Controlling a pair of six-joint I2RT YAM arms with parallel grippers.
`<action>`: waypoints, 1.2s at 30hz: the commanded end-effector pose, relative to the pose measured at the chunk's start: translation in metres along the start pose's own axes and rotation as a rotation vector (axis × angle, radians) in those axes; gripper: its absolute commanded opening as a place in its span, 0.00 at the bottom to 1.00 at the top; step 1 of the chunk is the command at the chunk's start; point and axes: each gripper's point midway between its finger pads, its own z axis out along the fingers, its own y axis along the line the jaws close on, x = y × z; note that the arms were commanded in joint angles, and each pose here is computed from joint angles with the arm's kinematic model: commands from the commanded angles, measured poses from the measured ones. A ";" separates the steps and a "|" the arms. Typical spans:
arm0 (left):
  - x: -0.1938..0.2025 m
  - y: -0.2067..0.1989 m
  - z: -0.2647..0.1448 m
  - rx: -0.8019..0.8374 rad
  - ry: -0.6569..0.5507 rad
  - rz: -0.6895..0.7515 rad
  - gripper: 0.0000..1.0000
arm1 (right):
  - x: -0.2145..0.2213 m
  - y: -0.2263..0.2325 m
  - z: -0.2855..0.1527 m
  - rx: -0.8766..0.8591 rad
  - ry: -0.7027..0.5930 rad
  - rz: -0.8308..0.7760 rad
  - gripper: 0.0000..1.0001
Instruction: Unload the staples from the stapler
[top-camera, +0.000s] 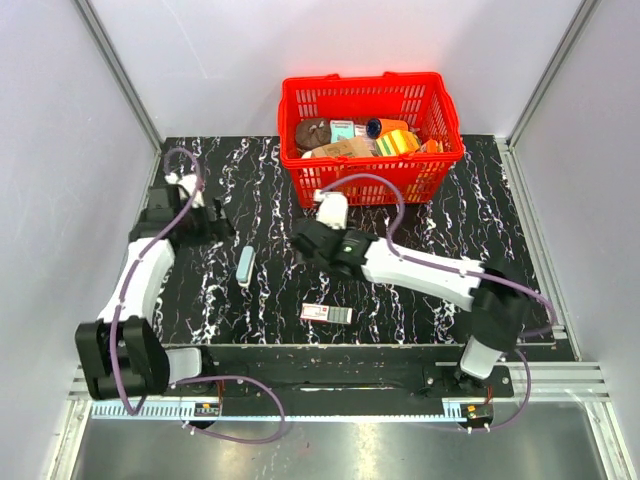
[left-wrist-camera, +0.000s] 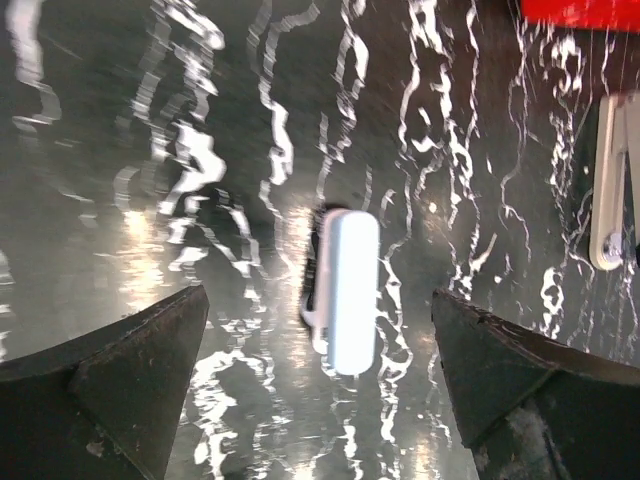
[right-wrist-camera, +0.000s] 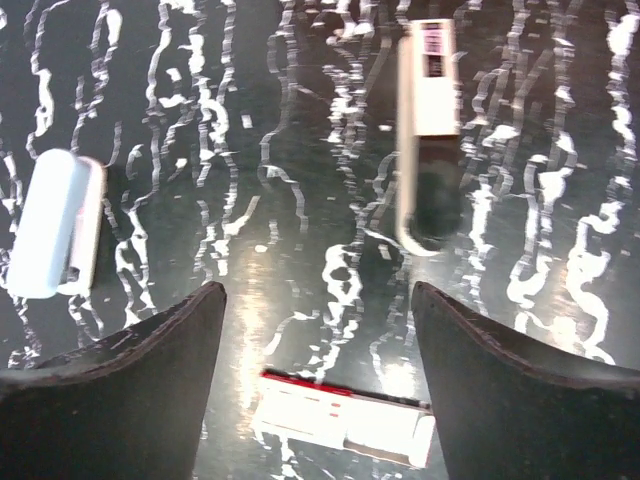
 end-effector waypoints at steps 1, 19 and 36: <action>-0.021 0.004 -0.049 0.026 -0.109 0.111 0.99 | 0.004 0.062 0.001 -0.054 0.046 -0.011 0.87; 0.010 0.094 -0.075 -0.126 -0.079 -0.010 0.99 | 0.053 0.190 0.078 -0.109 0.156 -0.049 0.89; 0.012 0.118 -0.074 -0.182 -0.058 -0.026 0.99 | 0.078 0.214 0.099 -0.199 0.227 -0.014 0.81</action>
